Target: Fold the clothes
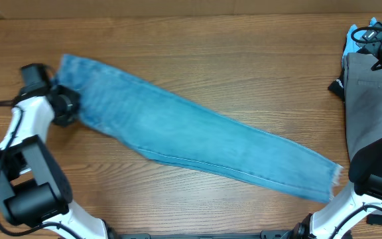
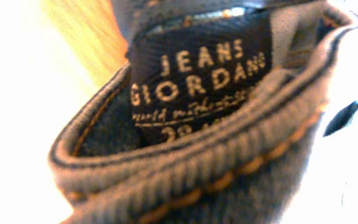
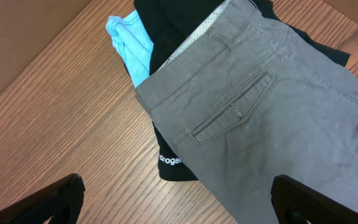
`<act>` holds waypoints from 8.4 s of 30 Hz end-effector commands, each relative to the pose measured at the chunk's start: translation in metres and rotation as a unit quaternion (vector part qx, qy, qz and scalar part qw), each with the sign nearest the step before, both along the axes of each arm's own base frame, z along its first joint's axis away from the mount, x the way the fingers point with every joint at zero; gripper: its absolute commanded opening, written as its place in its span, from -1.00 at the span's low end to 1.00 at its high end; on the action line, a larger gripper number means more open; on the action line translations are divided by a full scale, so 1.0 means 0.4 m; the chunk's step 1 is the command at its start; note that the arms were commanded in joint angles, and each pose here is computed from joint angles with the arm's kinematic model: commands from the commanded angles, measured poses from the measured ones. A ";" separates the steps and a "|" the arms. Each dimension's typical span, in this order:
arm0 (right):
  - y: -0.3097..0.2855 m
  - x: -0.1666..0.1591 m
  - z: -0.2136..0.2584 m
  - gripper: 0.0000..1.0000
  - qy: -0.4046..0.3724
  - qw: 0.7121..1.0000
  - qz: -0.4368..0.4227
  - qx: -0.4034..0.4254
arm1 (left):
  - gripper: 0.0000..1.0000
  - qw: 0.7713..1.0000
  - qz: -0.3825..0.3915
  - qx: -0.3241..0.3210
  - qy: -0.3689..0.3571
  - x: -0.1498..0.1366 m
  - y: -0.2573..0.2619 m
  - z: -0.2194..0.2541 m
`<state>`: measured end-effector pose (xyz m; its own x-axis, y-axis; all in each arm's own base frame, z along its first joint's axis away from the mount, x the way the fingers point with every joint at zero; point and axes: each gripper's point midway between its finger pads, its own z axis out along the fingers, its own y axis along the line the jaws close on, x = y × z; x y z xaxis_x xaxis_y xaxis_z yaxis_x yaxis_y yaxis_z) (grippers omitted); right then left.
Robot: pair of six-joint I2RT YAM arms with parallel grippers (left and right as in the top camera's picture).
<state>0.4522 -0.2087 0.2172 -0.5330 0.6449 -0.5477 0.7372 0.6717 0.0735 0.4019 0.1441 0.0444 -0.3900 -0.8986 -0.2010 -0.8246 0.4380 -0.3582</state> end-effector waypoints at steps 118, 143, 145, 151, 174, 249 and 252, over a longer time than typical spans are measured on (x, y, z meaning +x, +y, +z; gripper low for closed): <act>0.352 -0.255 -0.472 -0.92 0.235 0.928 0.130 0.258 | 1.00 0.992 -0.075 0.095 -0.032 -0.034 0.039 0.209; 0.682 -0.092 -0.250 -0.85 0.179 0.913 0.307 0.201 | 1.00 0.992 -0.076 0.093 -0.028 -0.039 0.037 0.206; 0.730 -0.096 -0.261 -0.85 0.180 0.910 0.316 0.201 | 1.00 0.992 -0.076 0.092 -0.027 -0.040 0.037 0.205; 0.836 -0.131 -0.300 -0.85 0.195 0.896 0.348 0.198 | 1.00 0.992 -0.076 0.092 -0.027 -0.040 0.037 0.205; 1.066 -0.189 -0.394 0.24 0.172 0.875 0.386 0.238 | 1.00 0.993 -0.076 0.091 -0.025 -0.042 0.036 0.204; 0.413 -0.110 -0.223 -0.92 0.135 0.972 0.170 0.094 | 1.00 0.993 -0.075 0.091 -0.026 -0.041 0.036 0.205; 0.484 -0.103 -0.223 -0.92 0.137 0.965 0.204 0.090 | 1.00 0.993 -0.074 0.092 -0.028 -0.040 0.037 0.206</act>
<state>0.4037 -0.0380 0.1075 -0.8610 0.4729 -0.1870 0.4713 0.8802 0.0561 0.3832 0.1582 0.1251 -0.4950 -0.7839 -0.3749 -0.7347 0.6079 -0.3010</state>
